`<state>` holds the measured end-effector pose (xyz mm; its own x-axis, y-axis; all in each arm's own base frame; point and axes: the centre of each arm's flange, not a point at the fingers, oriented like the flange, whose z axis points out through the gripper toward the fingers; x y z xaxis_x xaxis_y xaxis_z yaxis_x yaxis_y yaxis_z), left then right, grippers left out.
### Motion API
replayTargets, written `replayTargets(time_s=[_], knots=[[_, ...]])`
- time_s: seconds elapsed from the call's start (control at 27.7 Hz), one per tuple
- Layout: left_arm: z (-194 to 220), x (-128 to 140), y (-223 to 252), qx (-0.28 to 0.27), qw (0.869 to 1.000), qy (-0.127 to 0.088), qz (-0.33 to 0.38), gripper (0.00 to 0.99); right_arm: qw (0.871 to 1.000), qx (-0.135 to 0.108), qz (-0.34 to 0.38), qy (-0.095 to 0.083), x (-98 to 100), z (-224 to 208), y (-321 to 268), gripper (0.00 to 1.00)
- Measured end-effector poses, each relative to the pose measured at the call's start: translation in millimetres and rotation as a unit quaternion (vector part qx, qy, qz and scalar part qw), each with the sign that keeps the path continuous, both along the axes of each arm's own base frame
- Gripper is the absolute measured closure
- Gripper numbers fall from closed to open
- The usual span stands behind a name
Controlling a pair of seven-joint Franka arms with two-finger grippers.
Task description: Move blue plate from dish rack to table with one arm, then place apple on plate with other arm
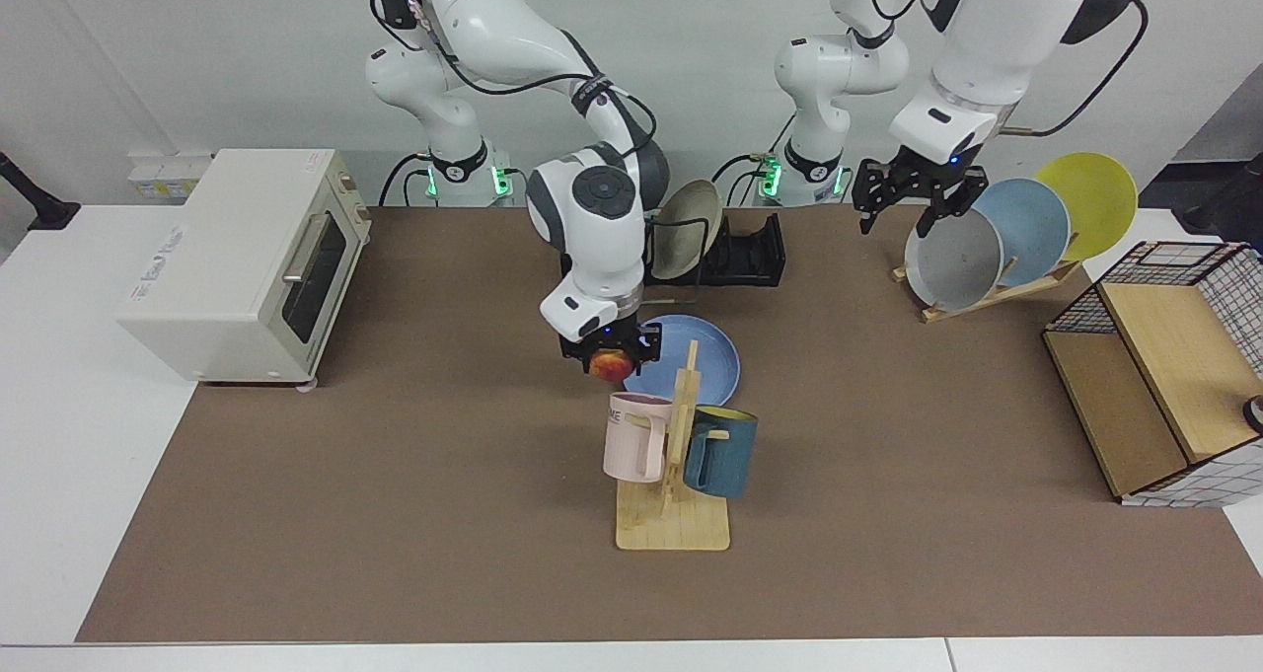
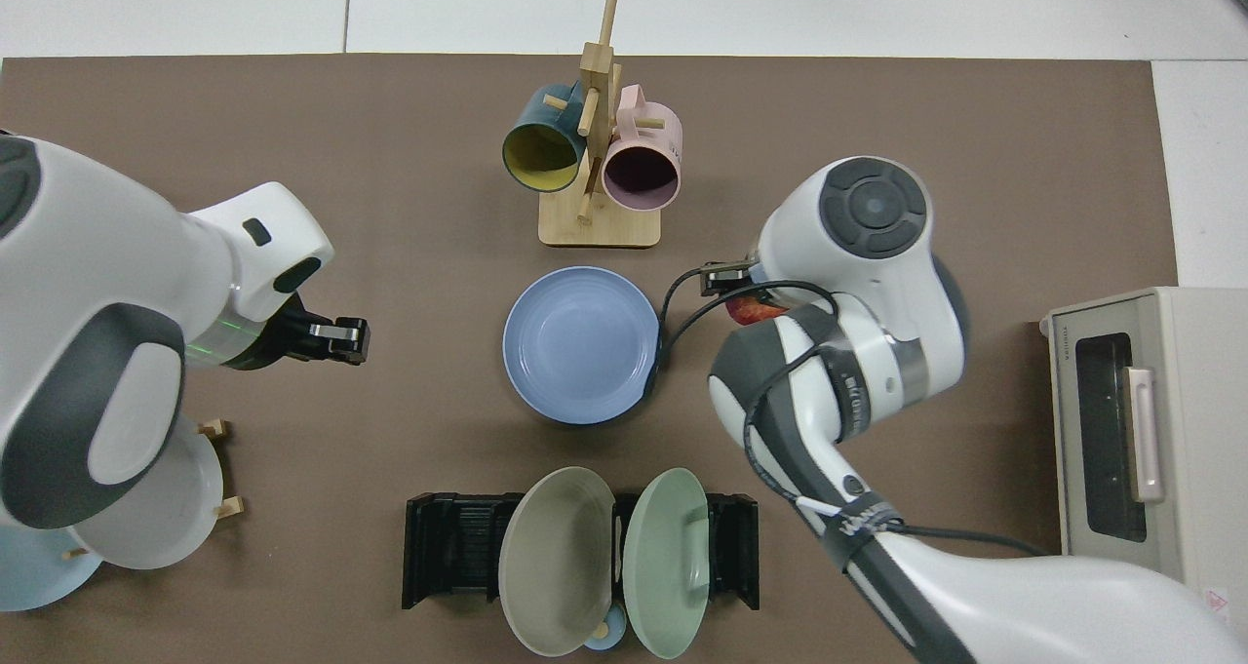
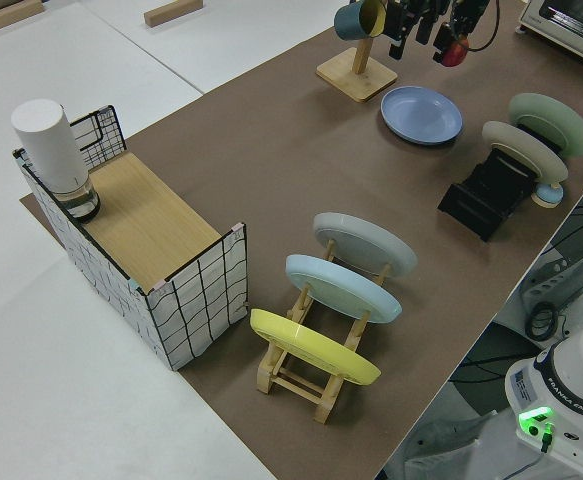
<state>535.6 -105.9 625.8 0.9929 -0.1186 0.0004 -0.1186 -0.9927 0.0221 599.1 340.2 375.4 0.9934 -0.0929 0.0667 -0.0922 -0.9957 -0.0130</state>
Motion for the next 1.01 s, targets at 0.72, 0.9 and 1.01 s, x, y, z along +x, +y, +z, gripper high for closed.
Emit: replayTargets(time_s=[0.72, 0.9, 1.01], knots=[[30.2, 4.3, 21.0, 0.016, 0.999, -0.019, -0.021, 0.0, 0.999, 0.007, -0.028, 0.025, -23.3, -77.7, 89.9, 0.21], [30.0, 4.1, 20.8, 0.016, 0.999, -0.018, -0.021, 0.0, 0.999, 0.011, -0.021, 0.031, -31.5, -75.5, 104.5, 0.21], [29.3, 3.3, 21.2, 0.017, 1.0, -0.014, -0.021, 0.0, 0.999, 0.009, -0.012, 0.036, -42.9, -76.9, 117.0, 0.21]])
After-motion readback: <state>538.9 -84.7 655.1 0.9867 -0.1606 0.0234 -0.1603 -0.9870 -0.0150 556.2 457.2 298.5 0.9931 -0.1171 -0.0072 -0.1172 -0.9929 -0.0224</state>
